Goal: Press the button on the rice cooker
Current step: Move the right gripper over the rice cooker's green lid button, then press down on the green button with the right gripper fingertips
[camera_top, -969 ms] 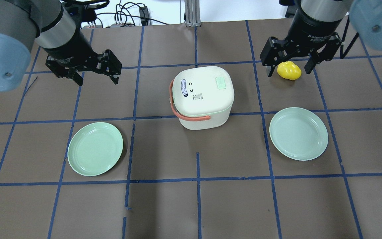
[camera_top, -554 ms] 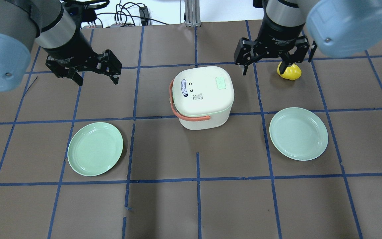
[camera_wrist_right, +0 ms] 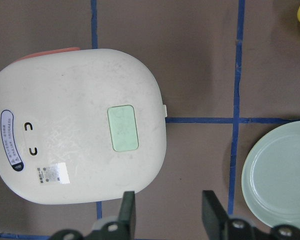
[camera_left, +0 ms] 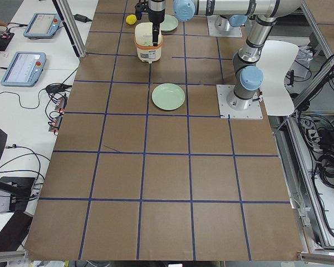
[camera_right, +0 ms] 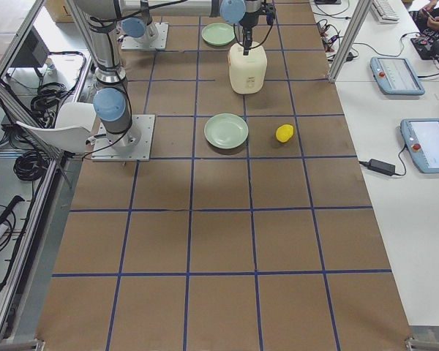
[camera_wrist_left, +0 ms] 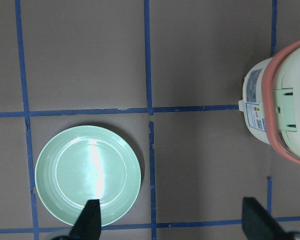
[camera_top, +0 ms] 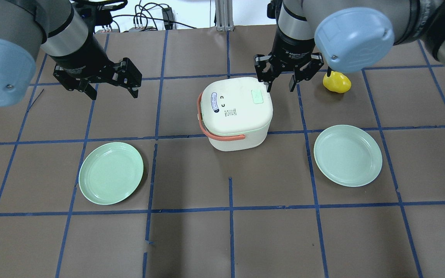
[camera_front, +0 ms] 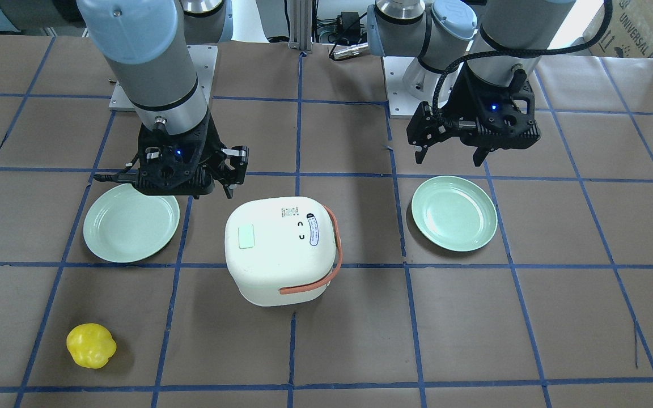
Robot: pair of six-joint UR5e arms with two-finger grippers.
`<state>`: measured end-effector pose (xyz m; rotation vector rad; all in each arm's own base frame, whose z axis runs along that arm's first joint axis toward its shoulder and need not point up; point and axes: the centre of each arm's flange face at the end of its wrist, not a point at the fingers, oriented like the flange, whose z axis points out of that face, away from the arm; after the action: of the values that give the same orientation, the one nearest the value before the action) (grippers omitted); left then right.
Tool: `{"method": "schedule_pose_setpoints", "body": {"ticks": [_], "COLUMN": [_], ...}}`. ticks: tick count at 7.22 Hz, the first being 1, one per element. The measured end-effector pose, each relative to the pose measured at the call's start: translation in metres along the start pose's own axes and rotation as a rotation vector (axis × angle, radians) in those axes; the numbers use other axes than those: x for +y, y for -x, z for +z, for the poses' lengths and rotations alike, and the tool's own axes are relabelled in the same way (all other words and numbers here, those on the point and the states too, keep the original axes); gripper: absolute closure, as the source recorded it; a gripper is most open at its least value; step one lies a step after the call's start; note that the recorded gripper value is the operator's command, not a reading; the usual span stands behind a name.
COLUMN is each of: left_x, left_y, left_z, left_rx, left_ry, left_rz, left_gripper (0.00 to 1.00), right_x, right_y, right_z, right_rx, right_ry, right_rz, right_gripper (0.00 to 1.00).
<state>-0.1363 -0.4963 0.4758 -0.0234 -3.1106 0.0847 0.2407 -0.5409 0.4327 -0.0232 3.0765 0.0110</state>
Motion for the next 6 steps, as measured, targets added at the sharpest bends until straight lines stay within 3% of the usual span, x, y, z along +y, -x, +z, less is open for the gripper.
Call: {"method": "schedule_pose_setpoints", "body": {"ticks": [6], "left_x": [0.0], "left_y": [0.0], "left_z": [0.0], "left_rx": [0.0], "left_ry": [0.0], "left_rz": [0.0], "left_gripper": [0.0], "right_x": [-0.05], "right_y": [0.022], "right_z": [0.043], "right_rx": [-0.047], "right_ry": [-0.014], "right_rz": [-0.01], "right_gripper": [0.8]}}
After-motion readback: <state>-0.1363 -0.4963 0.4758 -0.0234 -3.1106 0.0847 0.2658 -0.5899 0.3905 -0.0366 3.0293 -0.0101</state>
